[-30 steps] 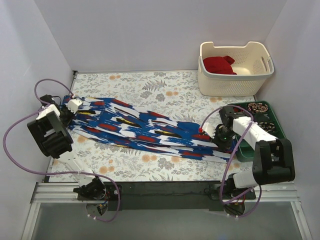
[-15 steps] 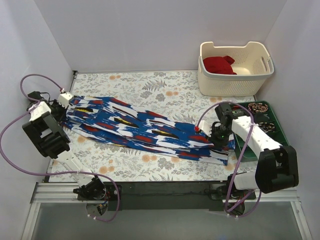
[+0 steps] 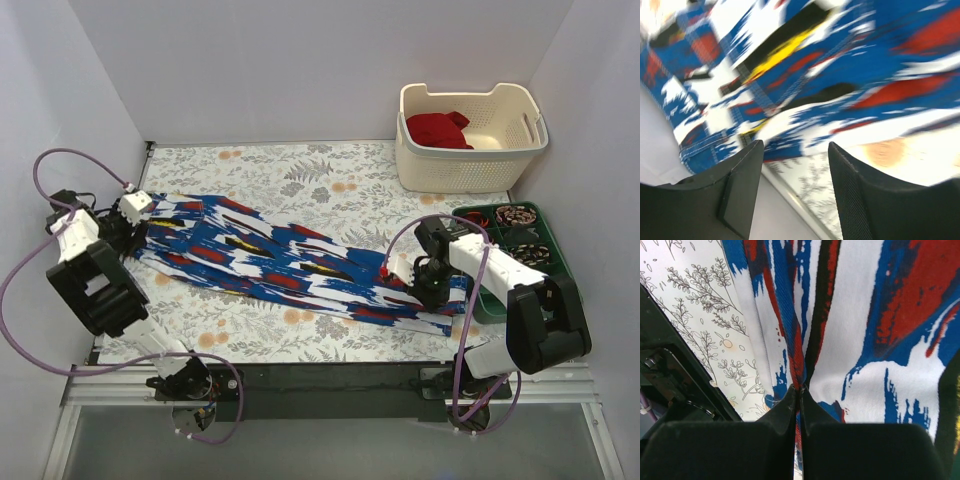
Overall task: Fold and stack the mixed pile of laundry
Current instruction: Fold the trousers at the center of the board.
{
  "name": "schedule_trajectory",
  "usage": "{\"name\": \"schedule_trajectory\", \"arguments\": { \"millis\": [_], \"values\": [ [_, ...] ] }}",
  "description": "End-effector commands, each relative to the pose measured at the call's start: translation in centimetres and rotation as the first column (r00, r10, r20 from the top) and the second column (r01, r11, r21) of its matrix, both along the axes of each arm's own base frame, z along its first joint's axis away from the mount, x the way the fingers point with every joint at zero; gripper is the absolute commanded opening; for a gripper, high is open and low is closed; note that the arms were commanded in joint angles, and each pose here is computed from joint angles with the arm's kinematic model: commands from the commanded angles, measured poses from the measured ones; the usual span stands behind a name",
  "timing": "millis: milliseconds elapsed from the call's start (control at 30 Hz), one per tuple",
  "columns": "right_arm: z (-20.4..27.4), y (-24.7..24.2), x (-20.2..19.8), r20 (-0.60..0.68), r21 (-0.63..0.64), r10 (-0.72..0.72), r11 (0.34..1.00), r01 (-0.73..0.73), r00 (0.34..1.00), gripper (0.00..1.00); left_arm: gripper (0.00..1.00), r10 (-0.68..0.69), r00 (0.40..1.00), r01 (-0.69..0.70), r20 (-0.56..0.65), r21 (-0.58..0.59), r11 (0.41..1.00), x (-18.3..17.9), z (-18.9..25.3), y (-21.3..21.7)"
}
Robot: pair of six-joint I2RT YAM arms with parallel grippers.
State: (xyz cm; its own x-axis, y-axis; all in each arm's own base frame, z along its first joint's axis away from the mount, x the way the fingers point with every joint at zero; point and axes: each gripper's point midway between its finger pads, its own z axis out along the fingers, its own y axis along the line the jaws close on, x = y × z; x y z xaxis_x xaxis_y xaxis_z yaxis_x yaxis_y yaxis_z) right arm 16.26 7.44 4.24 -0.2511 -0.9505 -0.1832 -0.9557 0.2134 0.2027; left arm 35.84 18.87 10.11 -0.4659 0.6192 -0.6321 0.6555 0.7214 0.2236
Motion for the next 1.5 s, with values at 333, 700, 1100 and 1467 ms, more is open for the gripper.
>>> {"name": "schedule_trajectory", "arguments": {
  "millis": [333,700,1100,1467],
  "values": [
    [2.1,0.4,1.3,0.053,0.007,-0.034,0.999,0.034,0.998,0.01,0.55,-0.426,0.896,0.43,0.129,-0.002,0.903,-4.3,-1.8,-17.1],
    [2.4,0.2,1.8,0.071,-0.006,-0.033,0.999,0.034,0.997,0.01,0.5,-0.44,0.887,0.429,0.141,0.101,0.898,-3.3,-4.2,-18.0],
    [2.3,0.0,2.0,0.07,-0.006,-0.044,0.999,0.044,0.997,0.01,0.2,-0.462,0.872,0.44,0.159,0.156,0.884,-2.8,-4.2,-17.6],
    [3.5,0.5,3.3,0.104,0.014,-0.053,0.999,0.052,0.993,0.01,0.0,-0.422,0.9,0.414,0.112,0.085,0.906,-2.1,1.0,-16.1]
  ]
}}
